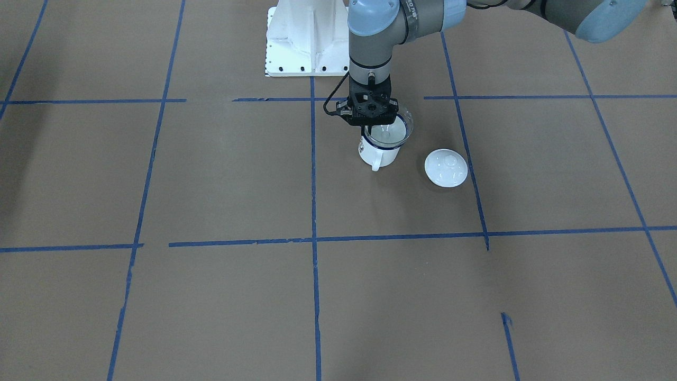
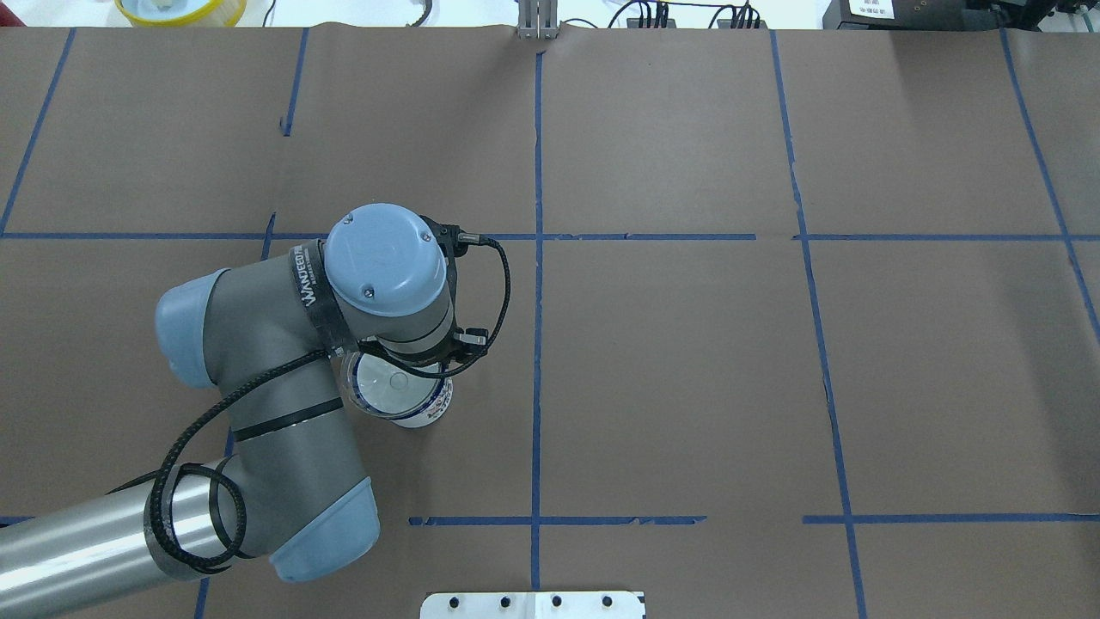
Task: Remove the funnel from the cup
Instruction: 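Close the left gripper on the glass funnel, then lift the funnel out of the mug, carrying it farther from the robot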
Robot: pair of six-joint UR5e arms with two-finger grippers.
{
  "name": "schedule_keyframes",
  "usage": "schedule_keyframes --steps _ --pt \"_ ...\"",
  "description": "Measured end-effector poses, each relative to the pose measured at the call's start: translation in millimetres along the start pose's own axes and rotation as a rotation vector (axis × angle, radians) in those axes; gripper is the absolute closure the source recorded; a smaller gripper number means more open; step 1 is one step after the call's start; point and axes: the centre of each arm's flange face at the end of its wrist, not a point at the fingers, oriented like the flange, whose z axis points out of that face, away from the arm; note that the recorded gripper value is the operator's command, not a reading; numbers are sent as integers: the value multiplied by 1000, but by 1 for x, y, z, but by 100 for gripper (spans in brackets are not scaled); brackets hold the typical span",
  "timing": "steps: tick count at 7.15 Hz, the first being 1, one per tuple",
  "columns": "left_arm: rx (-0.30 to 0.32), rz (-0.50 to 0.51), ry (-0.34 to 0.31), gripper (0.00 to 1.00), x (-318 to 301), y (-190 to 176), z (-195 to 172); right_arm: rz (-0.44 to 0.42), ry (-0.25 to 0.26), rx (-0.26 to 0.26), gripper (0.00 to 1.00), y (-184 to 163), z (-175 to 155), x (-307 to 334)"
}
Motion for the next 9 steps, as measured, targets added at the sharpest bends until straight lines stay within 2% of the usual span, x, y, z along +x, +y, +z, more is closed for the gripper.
schedule_keyframes --steps 1,3,5,7,9 --pt "3 3 15 100 1 2 -10 0 0 0 0 0 0 0" --pt "9 0 35 100 -6 9 -54 0 0 0 0 0 0 0" --pt "53 -60 69 100 -38 -15 -135 0 0 0 0 0 0 0" --pt "152 -145 131 100 -79 -49 -210 0 0 0 0 0 0 0" --pt "287 -290 259 100 -105 -93 -237 0 0 0 0 0 0 0"
